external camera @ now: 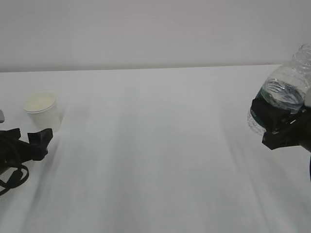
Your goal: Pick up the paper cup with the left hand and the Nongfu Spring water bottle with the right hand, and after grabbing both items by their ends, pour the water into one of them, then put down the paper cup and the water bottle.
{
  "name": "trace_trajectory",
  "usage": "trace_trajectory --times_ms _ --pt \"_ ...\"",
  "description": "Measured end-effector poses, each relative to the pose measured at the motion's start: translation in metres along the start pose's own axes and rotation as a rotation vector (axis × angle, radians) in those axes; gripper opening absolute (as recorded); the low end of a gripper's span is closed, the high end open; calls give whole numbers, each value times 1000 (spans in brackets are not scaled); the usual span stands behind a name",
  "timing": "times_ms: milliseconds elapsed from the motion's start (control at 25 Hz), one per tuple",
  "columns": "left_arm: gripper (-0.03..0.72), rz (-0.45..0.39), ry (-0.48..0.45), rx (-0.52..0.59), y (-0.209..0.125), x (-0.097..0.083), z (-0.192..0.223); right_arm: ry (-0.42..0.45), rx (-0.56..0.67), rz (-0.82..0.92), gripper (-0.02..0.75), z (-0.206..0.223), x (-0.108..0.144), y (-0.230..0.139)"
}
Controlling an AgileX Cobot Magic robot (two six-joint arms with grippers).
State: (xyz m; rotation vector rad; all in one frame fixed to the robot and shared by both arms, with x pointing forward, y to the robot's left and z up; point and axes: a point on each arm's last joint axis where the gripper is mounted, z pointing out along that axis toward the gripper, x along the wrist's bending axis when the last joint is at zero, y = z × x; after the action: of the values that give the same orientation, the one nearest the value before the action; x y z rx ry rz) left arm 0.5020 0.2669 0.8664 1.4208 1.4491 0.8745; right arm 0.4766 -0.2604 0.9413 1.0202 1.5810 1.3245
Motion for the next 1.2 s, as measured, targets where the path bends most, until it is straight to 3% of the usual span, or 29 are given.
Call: trace_trajectory --times_ms 1200 --pt "629 -6 22 -1 -11 2 43 -13 0 4 418 0 -1 0"
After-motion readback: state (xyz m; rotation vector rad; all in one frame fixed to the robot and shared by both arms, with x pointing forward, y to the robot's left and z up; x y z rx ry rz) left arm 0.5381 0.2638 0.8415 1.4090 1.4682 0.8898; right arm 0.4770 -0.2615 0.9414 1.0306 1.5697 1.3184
